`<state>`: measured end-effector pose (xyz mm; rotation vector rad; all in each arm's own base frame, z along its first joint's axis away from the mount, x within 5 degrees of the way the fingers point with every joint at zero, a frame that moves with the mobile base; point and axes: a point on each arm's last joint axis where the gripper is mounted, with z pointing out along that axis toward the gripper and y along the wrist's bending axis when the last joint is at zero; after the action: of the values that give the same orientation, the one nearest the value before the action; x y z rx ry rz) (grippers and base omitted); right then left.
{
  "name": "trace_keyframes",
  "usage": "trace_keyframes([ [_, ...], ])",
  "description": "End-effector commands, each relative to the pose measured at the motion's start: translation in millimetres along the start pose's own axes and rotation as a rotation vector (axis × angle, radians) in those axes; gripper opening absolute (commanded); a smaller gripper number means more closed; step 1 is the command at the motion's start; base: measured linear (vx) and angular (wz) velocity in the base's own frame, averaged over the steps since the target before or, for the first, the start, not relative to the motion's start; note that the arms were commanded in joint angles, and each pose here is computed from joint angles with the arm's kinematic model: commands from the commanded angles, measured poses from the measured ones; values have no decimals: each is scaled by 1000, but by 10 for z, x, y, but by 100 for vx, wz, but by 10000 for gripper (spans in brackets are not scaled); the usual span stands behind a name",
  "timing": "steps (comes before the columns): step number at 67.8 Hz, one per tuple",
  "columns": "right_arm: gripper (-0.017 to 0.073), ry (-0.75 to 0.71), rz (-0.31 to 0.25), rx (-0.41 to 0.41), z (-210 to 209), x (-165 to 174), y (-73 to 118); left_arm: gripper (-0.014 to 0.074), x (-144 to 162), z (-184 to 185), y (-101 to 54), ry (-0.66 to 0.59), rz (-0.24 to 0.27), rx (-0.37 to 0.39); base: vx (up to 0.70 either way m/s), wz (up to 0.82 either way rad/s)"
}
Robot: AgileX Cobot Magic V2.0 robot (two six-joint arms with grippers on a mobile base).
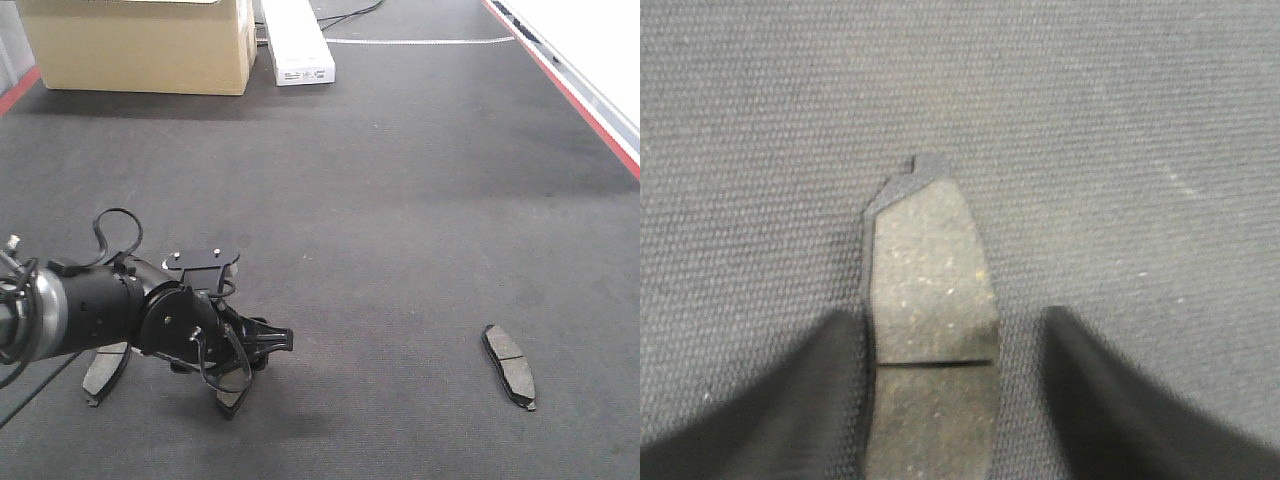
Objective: Move and align brake pads A on conveyor
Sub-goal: 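Lower the left gripper's pad onto the belt beside the nearer pad, then open the left gripper and raise it away from the pad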
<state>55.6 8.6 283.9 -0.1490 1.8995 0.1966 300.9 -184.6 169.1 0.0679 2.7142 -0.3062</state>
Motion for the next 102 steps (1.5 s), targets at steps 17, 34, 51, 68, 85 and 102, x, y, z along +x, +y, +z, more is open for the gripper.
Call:
trace_keyframes([
  [17, -4, -119, -19, -16, -41, -173, 20, 443, -248, -1121, -56, -302, 99, 76, 0, 0],
  [34, -4, -119, -19, -16, -41, -173, 20, 380, 38, -1858, 121, -445, 103, 128, 0, 0],
  [51, -4, -119, -19, -16, -41, -173, 20, 372, 640, -2335, 459, -599, 101, 202, 0, 0],
  [68, -4, -119, -19, -16, -41, -173, 20, 372, 1312, -2638, 836, -776, 88, 286, 0, 0],
  [85, -4, -119, -19, -16, -41, -173, 20, 372, 1686, -2842, 1064, -861, 156, 266, 0, 0],
  [102, -4, -119, -19, -16, -41, -173, 20, 372, 1730, -2845, 1093, -848, 151, 258, 0, 0],
])
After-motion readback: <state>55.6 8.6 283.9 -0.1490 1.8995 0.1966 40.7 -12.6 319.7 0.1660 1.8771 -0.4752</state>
